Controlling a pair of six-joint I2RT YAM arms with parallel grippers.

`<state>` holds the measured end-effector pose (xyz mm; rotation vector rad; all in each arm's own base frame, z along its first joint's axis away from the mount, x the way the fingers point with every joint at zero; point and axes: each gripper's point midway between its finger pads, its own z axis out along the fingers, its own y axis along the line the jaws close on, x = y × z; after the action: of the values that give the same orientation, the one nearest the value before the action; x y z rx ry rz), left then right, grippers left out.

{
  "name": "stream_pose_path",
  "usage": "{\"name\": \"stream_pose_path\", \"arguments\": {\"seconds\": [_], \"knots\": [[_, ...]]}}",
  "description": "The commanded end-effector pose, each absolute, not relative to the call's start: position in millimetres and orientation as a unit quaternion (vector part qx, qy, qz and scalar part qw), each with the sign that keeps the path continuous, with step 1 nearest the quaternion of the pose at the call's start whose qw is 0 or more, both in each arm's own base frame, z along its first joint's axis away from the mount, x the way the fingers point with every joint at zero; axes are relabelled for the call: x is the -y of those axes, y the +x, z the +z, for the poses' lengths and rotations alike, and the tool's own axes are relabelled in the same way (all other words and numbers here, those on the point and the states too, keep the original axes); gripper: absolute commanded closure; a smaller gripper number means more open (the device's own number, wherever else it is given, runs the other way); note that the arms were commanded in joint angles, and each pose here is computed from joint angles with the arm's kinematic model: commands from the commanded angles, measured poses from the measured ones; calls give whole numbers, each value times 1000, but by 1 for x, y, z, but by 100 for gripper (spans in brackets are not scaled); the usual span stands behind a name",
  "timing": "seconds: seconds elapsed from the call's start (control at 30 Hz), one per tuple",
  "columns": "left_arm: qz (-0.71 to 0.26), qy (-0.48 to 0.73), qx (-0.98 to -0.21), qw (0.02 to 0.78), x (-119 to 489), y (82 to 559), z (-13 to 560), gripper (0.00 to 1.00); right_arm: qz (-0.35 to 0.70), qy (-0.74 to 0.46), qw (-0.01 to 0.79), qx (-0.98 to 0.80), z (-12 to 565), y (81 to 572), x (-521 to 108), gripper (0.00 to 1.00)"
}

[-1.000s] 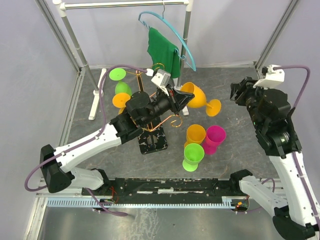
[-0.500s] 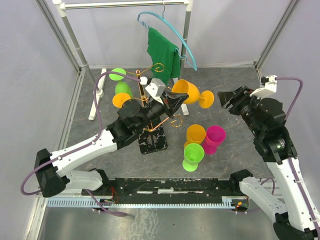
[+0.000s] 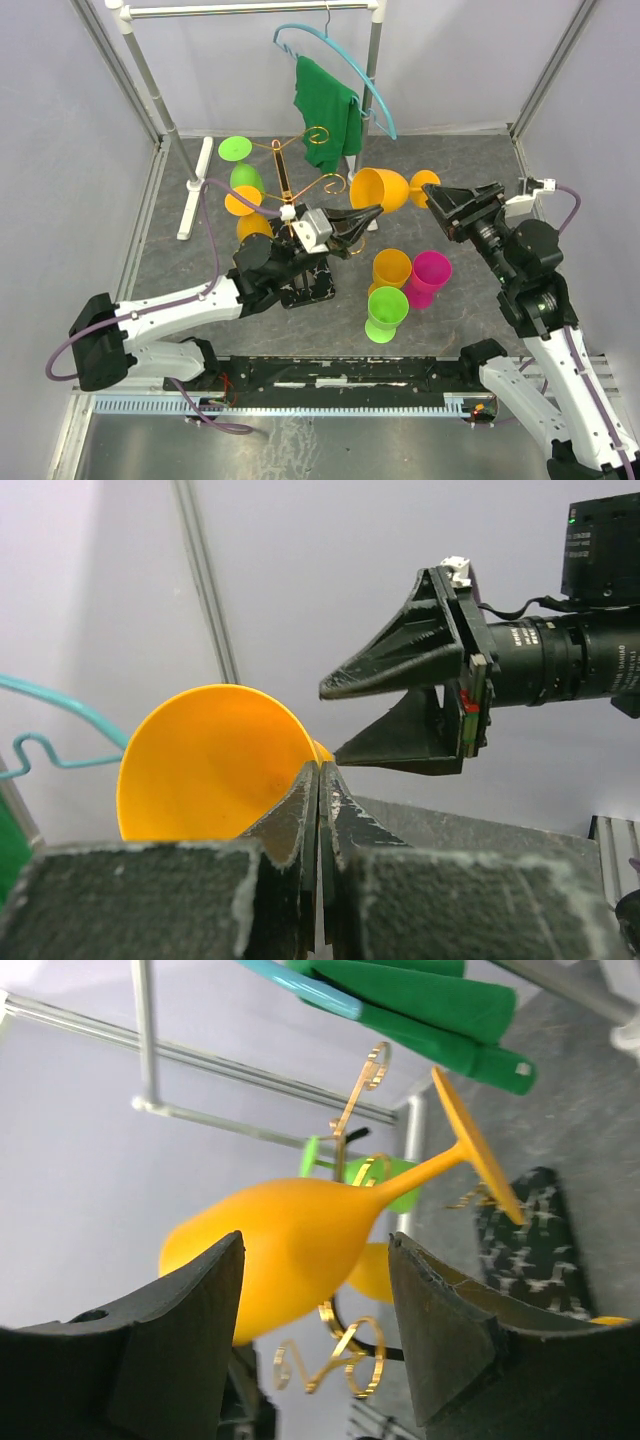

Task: Place the wine glass upside down on the wine glass rack
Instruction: Turn the wine glass upside down at the wine rack.

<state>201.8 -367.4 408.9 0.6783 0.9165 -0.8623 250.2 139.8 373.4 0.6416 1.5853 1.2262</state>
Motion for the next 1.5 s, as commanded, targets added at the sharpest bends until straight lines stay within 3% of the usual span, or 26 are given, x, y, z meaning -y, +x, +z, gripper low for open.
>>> {"name": "stream_pose_path", "arguments": {"seconds": [0.0,0.43,1.1,1.33,1.47], "knots": [[-361,300,-340,815,362,188,439,97,597,313,469,-571,414,241,-138,32],[-339,288,-322,836,358,179,439,97,587,380,444,-560,398,238,-124,33],[-361,299,-308,828,376,167,436,97,609,366,426,-560,392,275,-147,36],[-376,296,-311,821,386,166,429,97,615,361,427,-556,396,276,-151,43],[-384,300,-314,815,394,164,423,97,619,357,429,-553,400,275,-151,56]]}}
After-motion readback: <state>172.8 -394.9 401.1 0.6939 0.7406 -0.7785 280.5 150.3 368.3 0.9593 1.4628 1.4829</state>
